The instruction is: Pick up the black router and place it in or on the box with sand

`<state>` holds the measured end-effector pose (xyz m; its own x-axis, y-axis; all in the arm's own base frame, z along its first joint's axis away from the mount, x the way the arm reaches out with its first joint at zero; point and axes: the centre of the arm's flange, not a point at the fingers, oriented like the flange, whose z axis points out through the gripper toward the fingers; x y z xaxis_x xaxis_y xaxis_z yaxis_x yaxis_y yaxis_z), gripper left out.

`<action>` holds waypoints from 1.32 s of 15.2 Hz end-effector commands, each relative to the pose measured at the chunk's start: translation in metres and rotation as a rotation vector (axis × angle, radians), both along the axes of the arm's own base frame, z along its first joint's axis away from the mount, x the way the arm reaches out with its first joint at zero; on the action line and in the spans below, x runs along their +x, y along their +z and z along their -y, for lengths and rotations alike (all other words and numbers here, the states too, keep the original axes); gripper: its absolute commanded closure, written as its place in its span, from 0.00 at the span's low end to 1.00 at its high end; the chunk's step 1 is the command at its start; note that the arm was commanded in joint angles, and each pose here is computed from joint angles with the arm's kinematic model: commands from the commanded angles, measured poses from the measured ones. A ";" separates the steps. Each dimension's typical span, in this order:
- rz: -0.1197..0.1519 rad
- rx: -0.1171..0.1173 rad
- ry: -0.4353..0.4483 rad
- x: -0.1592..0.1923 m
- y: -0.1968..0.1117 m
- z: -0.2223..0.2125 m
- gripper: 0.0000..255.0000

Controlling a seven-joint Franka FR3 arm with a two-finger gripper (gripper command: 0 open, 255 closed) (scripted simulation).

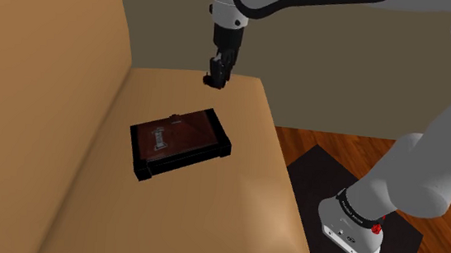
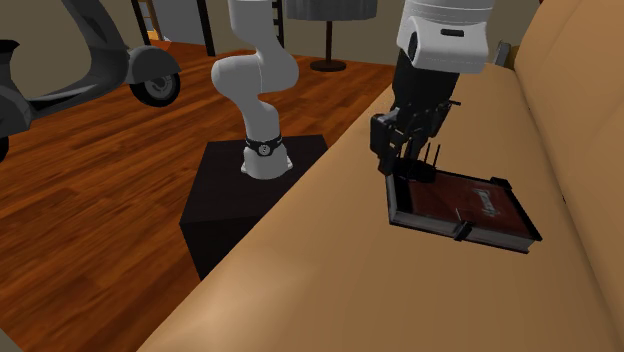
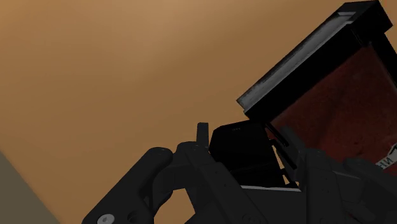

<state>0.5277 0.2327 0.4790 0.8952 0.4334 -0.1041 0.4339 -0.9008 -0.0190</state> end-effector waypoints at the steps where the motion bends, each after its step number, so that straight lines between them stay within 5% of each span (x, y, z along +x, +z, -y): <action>1: 0.000 0.000 -0.001 -0.012 0.000 -0.024 1.00; 11: 0.000 0.000 -0.001 -0.064 0.000 -0.143 1.00; 20: 0.000 0.000 -0.001 -0.064 -0.048 -0.143 1.00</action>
<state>0.4634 0.3756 0.4369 0.8957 0.4321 -0.1049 0.4327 -0.9014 -0.0188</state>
